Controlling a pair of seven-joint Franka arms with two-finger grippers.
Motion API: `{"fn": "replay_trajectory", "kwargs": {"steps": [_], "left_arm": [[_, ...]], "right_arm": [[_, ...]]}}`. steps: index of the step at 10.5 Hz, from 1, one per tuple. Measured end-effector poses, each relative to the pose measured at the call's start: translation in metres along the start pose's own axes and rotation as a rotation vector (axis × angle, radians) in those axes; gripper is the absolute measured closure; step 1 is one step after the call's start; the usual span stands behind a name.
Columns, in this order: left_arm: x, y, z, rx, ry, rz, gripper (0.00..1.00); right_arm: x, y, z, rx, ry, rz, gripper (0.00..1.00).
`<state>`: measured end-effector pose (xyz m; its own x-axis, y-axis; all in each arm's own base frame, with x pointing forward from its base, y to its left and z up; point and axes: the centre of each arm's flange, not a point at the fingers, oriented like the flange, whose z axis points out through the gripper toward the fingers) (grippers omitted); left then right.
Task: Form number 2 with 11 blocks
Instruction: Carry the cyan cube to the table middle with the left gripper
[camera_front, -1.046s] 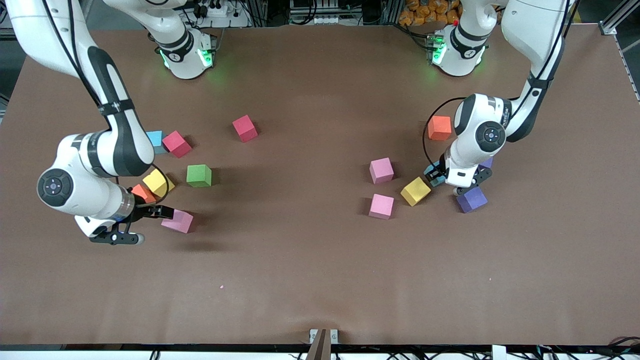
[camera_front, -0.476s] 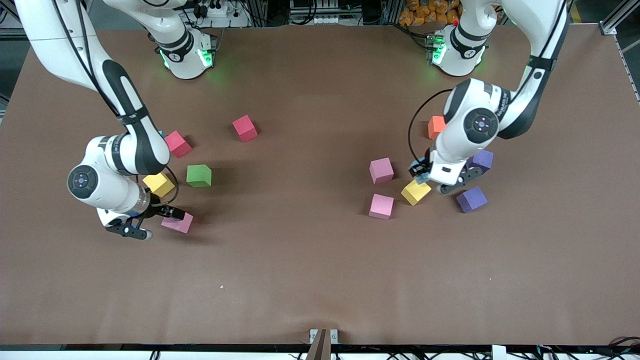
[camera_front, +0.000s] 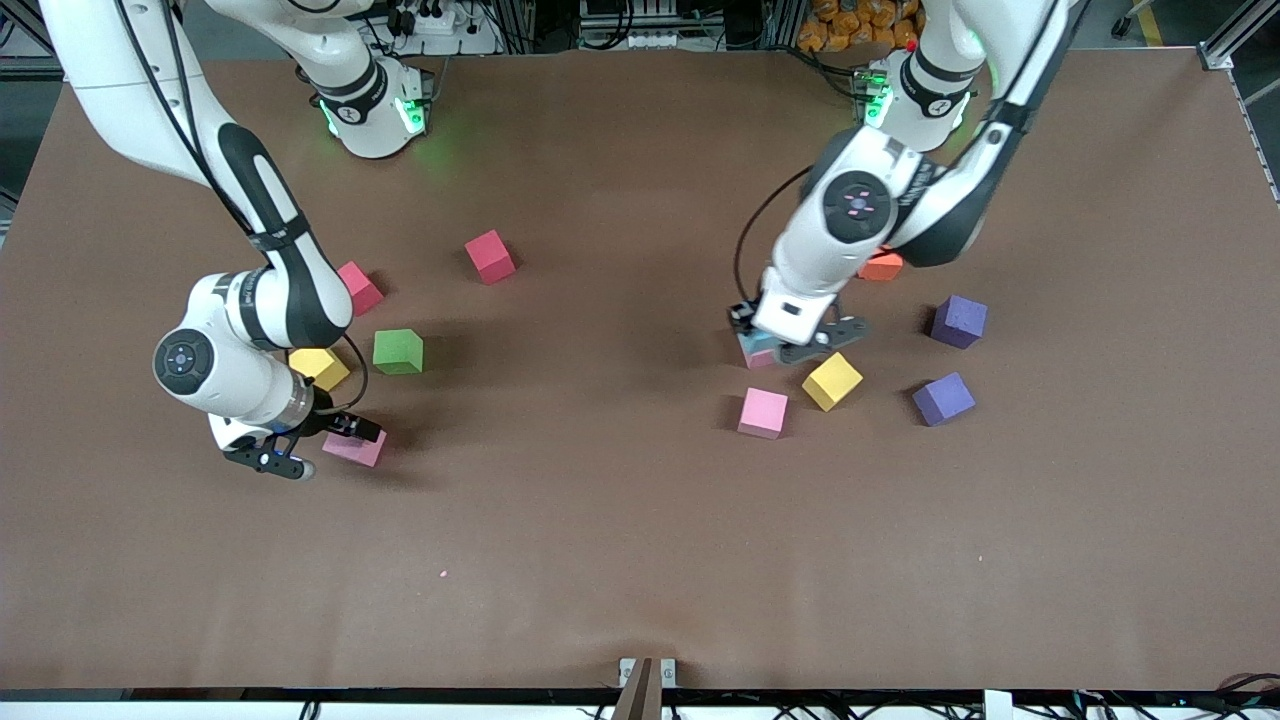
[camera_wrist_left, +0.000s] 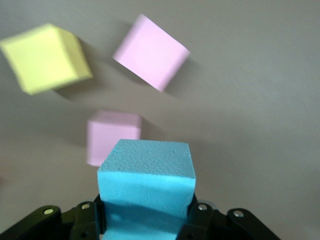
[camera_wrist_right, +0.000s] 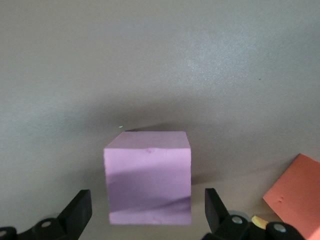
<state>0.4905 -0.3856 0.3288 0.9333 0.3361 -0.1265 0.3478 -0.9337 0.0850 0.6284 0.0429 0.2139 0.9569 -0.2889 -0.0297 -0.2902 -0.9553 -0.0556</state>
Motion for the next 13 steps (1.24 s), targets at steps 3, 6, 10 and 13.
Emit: {"fn": "replay_trajectory", "kwargs": {"steps": [3,6,10,13], "left_arm": [[-0.063,0.072,0.050,0.007,-0.061,0.091,0.44],[-0.116,0.109,0.096,0.046,-0.074,0.179,0.44],[-0.143,0.120,0.147,0.123,-0.030,0.273,0.44],[-0.141,0.123,0.144,0.121,-0.013,0.348,0.44]], "right_arm": [[0.000,0.004,0.016,0.044,-0.027,0.069,0.02],[-0.001,-0.001,0.019,0.058,-0.030,0.080,0.08],[0.005,-0.002,0.019,0.063,-0.018,0.082,0.12],[0.008,-0.003,0.016,0.066,-0.007,0.083,0.14]]}}
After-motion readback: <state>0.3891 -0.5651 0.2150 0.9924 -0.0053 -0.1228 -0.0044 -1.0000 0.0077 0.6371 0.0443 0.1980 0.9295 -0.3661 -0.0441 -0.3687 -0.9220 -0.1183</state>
